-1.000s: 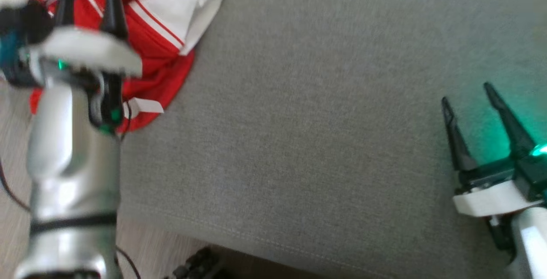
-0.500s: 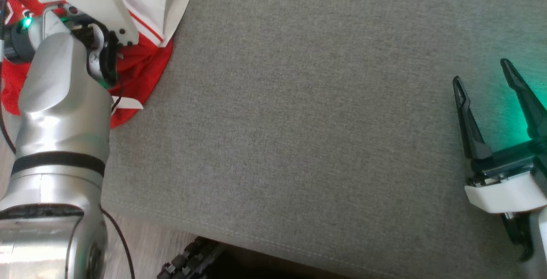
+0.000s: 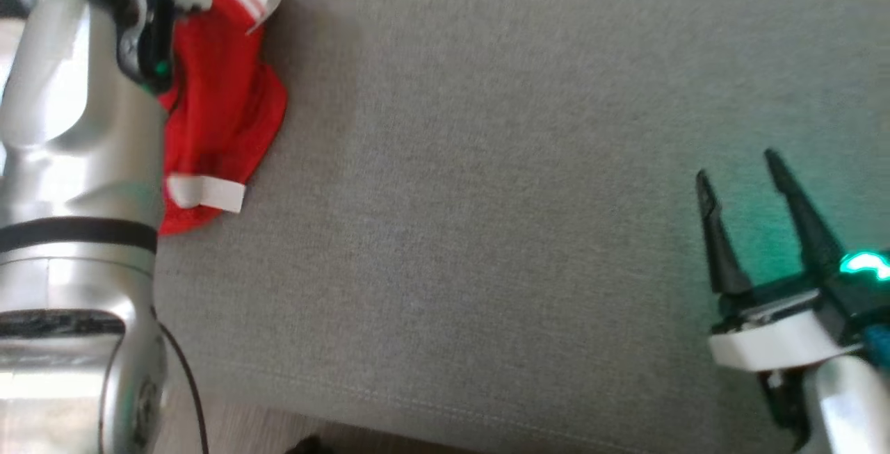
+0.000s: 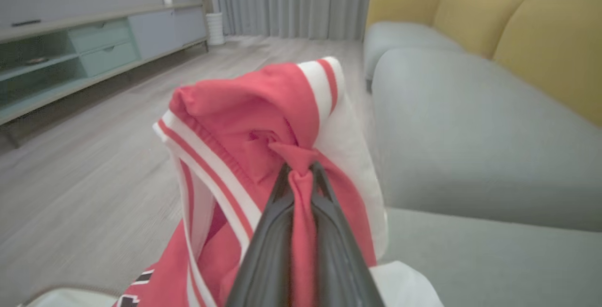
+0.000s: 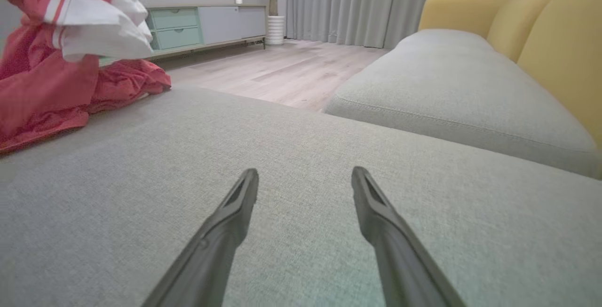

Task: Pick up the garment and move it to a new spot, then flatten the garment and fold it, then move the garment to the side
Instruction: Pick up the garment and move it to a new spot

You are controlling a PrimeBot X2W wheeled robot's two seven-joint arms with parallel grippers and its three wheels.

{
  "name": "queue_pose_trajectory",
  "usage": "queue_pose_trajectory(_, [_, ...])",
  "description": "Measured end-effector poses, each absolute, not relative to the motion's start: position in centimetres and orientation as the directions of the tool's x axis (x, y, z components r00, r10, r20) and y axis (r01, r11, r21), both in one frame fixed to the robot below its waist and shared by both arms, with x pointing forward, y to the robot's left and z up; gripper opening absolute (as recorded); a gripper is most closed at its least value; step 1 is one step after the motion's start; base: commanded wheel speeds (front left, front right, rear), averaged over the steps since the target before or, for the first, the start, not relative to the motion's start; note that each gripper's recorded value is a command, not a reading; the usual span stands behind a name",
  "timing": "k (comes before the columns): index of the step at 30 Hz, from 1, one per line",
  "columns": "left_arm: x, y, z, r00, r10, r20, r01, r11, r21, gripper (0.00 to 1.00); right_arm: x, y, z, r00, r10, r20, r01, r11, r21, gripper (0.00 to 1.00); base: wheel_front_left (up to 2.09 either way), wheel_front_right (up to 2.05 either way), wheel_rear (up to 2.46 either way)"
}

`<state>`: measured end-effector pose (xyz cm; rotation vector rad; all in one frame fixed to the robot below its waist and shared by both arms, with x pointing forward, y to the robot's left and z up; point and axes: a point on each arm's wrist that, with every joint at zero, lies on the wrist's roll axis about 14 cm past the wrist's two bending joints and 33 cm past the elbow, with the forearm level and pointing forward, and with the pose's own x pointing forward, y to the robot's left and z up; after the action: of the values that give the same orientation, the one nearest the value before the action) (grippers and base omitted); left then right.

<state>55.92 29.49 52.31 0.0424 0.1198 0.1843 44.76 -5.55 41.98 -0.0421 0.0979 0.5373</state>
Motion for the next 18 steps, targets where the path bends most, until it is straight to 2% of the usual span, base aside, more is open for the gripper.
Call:
queue_pose_trajectory(5, [56.3, 24.3, 60.7, 0.996, 0.025, 0.085, -0.026, 1.000, 0.008, 0.00, 42.4, -5.7, 43.2, 0.872, 0.481, -0.091, -0.482, 0.876, 0.014, 1.00, 0.00, 0.00, 0.00])
queue_pose_trajectory(11, [53.2, 16.2, 68.6, 0.949, -0.204, 0.242, 0.214, 0.977, -0.015, 0.00, 40.9, -7.1, 45.5, 0.908, 0.416, -0.043, -0.415, 0.909, 0.024, 1.00, 0.00, 0.00, 0.00])
queue_pose_trajectory(15, [49.3, 9.6, 71.2, 0.876, -0.394, 0.279, 0.428, 0.901, -0.073, 0.00, 39.9, -8.8, 46.7, 0.934, 0.357, -0.022, -0.356, 0.934, 0.022, 1.00, 0.00, 0.00, 0.00])
queue_pose_trajectory(18, [46.0, 4.9, 72.4, 0.790, -0.538, 0.294, 0.590, 0.797, -0.130, 0.00, 39.0, -10.1, 47.5, 0.952, 0.308, -0.003, -0.307, 0.951, 0.035, 1.00, 0.00, 0.00, 0.00])
